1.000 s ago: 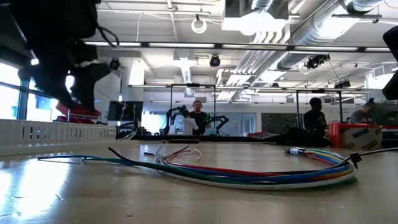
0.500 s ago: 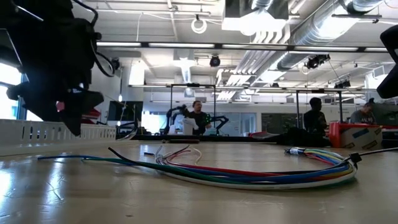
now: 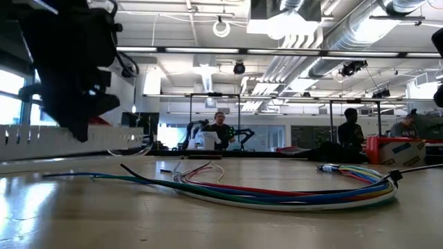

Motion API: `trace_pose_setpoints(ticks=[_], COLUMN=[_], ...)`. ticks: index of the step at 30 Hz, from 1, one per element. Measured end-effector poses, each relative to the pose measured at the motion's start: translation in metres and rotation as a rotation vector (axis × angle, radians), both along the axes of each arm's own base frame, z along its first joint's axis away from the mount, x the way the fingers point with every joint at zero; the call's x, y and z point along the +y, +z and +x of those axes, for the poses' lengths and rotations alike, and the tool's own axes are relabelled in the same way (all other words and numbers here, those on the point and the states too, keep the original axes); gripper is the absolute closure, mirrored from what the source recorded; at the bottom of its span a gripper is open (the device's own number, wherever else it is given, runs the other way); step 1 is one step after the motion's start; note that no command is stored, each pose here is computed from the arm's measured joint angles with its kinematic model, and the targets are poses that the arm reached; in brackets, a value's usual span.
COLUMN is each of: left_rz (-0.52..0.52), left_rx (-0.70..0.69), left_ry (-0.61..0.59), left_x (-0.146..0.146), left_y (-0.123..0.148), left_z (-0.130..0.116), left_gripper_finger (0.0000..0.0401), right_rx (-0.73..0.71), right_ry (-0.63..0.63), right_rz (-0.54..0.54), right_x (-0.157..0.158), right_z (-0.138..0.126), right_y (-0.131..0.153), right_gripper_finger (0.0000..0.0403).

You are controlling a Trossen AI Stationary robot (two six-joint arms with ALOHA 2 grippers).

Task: Ziptie cables
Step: Put the zip-tied cable into the white cable duct

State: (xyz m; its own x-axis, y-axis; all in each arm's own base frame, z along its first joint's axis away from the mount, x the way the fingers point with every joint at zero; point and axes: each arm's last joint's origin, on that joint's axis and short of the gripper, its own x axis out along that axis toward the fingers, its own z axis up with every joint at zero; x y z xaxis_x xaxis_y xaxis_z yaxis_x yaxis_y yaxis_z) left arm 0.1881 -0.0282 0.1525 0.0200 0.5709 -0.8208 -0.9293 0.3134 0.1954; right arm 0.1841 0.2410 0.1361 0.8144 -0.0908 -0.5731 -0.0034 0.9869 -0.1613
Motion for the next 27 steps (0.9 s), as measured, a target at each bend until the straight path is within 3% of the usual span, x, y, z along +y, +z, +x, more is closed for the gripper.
trace_pose_setpoints(ticks=[6, 14, 19, 27], left_rz=[0.046, 0.159, 0.190, 0.125], left_rx=[-0.023, -0.342, -0.398, -0.101], left_ry=[-0.114, -0.493, -0.684, -0.987], left_x=[-0.005, -0.023, -0.032, -0.025], left_y=[0.044, 0.092, 0.085, 0.049], left_z=[0.026, 0.098, 0.156, 0.253], left_gripper_finger=[0.0400, 0.0401, 0.0401, 0.0401], right_rx=[-0.003, -0.080, -0.138, -0.185], right_ry=[0.037, 0.063, 0.069, 0.057], right_rz=[0.008, 0.017, 0.008, 0.000], right_x=[0.006, 0.008, 0.008, 0.008], right_z=[-0.010, -0.030, -0.044, -0.050], right_y=[0.004, 0.030, 0.044, 0.050], right_gripper_finger=[0.0225, 0.0225, 0.0225, 0.0225])
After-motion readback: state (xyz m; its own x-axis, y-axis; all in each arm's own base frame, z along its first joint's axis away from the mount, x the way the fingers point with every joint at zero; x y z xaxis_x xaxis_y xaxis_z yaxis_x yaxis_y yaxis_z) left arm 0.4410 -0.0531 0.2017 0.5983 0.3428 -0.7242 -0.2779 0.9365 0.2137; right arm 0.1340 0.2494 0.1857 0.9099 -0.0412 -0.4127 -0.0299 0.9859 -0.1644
